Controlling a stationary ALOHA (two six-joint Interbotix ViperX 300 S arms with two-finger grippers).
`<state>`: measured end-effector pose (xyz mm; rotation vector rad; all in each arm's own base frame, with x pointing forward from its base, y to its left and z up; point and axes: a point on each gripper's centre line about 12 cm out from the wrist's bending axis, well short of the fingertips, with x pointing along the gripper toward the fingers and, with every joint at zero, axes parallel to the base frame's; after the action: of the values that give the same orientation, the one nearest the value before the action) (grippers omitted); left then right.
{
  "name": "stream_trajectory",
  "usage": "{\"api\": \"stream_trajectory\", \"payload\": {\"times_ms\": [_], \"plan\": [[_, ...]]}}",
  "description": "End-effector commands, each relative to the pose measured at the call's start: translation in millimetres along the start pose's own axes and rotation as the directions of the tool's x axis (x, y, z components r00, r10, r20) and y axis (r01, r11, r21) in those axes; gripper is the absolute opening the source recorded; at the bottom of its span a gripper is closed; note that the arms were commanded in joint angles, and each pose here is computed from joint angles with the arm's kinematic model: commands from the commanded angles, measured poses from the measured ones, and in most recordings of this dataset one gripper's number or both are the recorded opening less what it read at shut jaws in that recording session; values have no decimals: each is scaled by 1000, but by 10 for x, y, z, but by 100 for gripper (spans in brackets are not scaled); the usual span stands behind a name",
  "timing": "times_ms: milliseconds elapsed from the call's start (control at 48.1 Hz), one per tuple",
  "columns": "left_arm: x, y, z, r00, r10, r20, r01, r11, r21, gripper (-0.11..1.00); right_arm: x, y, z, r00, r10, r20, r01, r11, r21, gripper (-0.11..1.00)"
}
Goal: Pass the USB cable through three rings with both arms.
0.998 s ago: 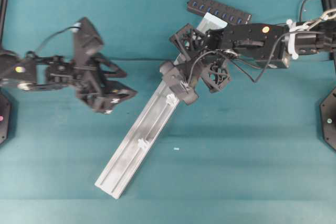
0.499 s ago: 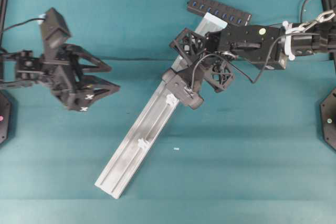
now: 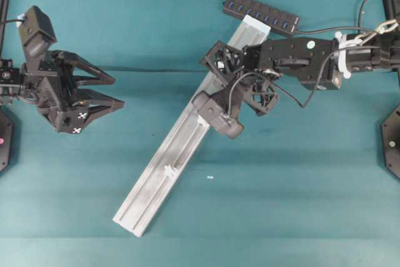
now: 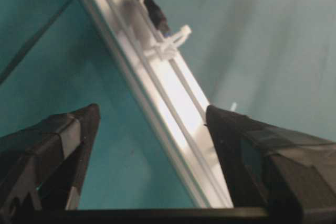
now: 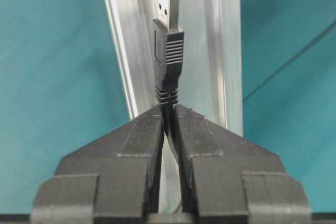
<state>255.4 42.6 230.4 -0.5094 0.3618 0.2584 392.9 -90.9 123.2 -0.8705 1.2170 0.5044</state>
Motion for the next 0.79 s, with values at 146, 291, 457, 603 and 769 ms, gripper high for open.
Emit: {"api": "stream_trajectory", "payload": {"times_ms": [146,291,457,603,769], "plan": [[-69,-57,100,999,-24,43,24,1000,6,88,30,64,104,1000,13,6,-13,1000,-24,10],[-72,-59,103,999,-25,44,25,1000,6,88,28,78,145,1000,10,11,-10,999,-31,10],[-69,-57,100,999,-24,43,24,1000,4,88,20,56,202,1000,-10,28,11,999,-34,10],[-62,-55,95,999,-23,40,23,1000,-2,88,14,32,251,999,-23,44,24,999,-28,10],[-53,-55,95,999,-22,39,22,1000,-5,88,-10,21,320,997,-25,67,26,1000,-12,10]]}}
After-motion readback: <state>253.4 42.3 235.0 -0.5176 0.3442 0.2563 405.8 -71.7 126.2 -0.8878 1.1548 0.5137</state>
